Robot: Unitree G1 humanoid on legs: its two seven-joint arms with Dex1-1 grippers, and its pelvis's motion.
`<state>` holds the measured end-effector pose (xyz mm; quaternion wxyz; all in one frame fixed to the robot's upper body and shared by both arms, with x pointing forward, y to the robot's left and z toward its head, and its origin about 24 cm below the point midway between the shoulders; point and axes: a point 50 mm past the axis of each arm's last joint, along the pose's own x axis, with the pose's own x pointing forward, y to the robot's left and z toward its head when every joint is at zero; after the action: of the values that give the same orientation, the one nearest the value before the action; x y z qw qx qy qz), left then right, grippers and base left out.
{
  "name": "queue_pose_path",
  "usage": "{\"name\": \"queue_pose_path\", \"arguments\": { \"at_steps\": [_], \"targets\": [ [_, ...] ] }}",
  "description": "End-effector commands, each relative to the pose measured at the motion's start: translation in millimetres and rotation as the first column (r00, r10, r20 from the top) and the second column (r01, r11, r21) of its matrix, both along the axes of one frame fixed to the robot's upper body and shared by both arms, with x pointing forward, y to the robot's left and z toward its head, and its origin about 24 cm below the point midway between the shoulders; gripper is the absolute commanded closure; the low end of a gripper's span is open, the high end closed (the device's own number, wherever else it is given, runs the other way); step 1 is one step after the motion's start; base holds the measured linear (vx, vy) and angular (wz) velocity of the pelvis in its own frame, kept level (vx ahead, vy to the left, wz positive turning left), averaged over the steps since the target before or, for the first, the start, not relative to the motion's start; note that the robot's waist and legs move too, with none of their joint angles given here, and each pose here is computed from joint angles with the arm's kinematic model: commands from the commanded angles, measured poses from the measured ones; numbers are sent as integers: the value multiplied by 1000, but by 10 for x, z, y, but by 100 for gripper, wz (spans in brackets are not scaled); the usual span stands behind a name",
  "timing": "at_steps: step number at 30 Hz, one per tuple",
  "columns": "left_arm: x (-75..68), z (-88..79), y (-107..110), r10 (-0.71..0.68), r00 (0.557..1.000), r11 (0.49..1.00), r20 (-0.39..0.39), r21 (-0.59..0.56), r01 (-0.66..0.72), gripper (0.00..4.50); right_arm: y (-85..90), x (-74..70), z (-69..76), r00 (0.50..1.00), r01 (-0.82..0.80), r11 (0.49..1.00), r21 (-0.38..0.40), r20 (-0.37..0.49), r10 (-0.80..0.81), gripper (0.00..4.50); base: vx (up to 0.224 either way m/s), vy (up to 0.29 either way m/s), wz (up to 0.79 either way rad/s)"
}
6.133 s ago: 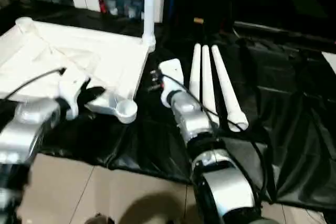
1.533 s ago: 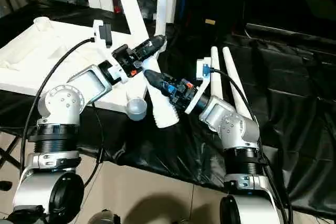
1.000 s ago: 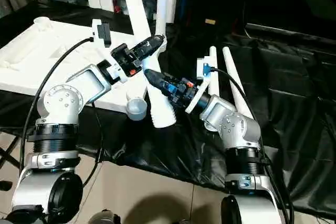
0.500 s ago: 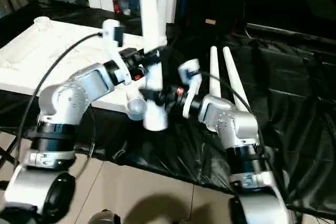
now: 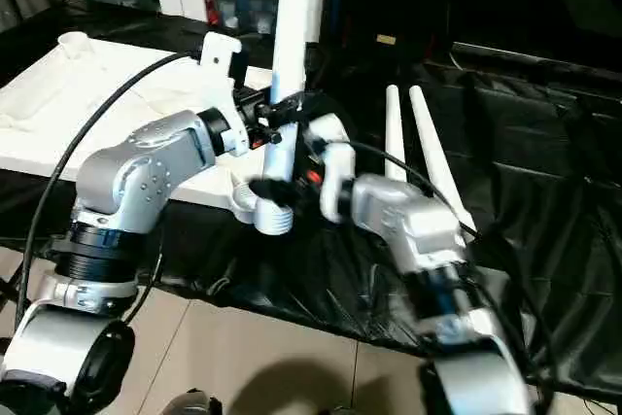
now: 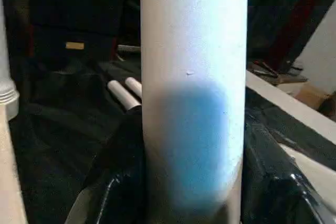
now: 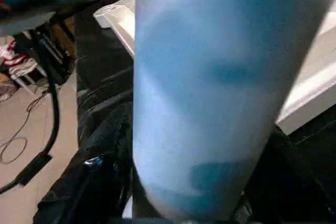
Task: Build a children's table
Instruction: Pick table leg
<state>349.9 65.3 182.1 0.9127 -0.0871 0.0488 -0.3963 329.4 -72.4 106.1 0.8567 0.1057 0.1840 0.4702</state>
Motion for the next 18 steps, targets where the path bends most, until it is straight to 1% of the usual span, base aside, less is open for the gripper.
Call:
{"name": "queue_pose_path", "arguments": {
  "at_steps": [1,3,4,5,6,9,12,13,14,15,16,17,18],
  "targets": [
    [10,129,-28,10,998,1000,62,18,-11,265,-27,37,16,999,46,999,-13,2,-46,190,0,0,0],
    [21,130,-10,25,998,999,66,25,-27,265,-18,32,4,999,46,999,-20,-1,-46,215,0,0,0],
    [23,131,-7,29,997,999,66,25,-31,265,-18,31,3,999,46,999,-21,-2,-46,215,0,0,0],
    [25,131,-1,31,997,999,67,27,-32,265,-16,29,-2,999,47,999,-23,-5,-47,229,0,0,0],
    [30,135,9,41,997,999,69,25,-43,265,-14,27,-5,999,46,999,-25,-6,-46,229,0,0,0],
    [38,142,21,51,996,998,72,23,-52,265,-7,26,-2,999,46,999,-21,-5,-46,253,0,0,0],
    [31,155,12,35,996,999,77,17,-36,265,3,28,14,999,47,999,-5,-3,-47,258,0,0,0],
    [41,159,19,50,996,999,80,14,-51,265,7,30,23,999,45,999,6,-1,-45,258,0,0,0],
    [45,156,20,48,996,999,75,12,-49,230,10,29,37,999,38,999,25,4,-38,260,0,0,0],
    [48,153,23,43,997,999,68,4,-43,209,11,26,51,1000,26,999,44,10,-26,260,0,0,0],
    [49,159,29,37,998,999,54,-27,-35,195,10,17,66,1000,6,998,64,21,-8,260,0,0,0],
    [61,177,54,33,999,995,32,-95,-30,192,1,-18,95,999,-43,993,110,37,39,260,0,0,0],
    [69,183,65,35,999,993,28,-114,-31,185,-4,-30,104,998,-60,990,125,41,56,261,0,0,0]
  ]
}}
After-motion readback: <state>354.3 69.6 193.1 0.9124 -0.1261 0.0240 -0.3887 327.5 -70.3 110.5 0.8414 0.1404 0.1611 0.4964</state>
